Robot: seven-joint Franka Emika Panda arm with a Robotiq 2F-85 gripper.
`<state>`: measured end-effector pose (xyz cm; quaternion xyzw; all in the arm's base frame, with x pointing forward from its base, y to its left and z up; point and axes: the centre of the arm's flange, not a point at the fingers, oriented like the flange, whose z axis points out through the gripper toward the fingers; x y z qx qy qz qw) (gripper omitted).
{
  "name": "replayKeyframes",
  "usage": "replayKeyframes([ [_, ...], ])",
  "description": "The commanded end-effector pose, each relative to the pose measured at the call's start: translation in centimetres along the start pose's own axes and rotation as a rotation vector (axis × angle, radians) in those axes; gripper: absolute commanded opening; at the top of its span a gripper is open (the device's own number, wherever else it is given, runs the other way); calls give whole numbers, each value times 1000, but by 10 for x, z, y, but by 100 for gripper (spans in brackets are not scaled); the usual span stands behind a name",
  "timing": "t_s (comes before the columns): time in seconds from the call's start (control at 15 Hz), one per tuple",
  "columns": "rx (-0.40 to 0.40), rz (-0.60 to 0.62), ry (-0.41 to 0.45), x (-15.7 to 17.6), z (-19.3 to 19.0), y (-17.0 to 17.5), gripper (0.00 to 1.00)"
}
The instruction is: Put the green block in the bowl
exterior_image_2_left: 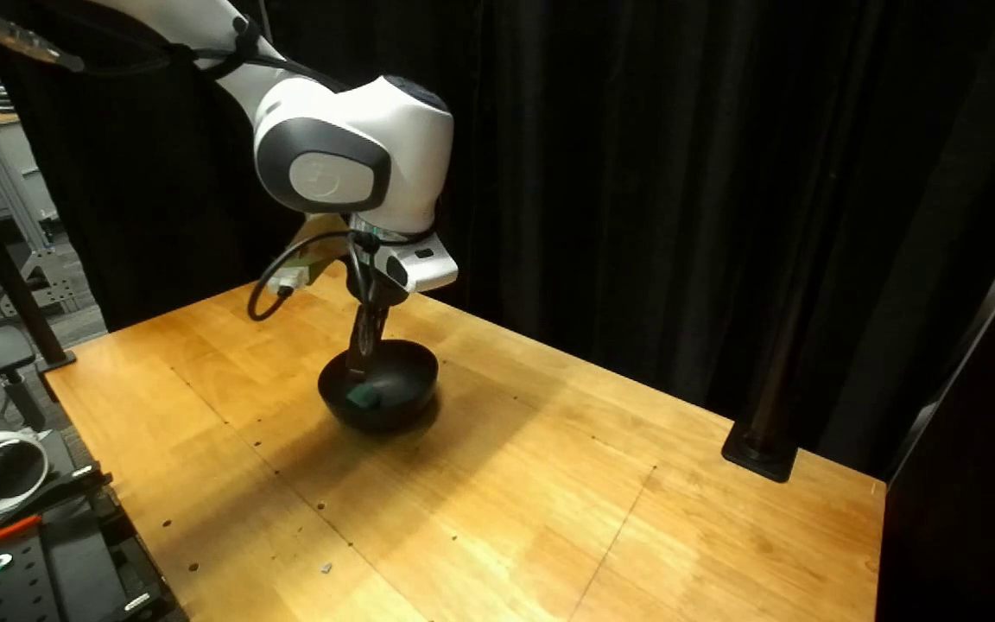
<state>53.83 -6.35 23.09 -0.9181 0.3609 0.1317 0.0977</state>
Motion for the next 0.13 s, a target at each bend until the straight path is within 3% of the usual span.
replayKeyframes([
  [0.0, -26, -31, -192, 0, -33, 47, 100],
  [0.07, -43, -16, -227, -1, -32, 65, 100],
])
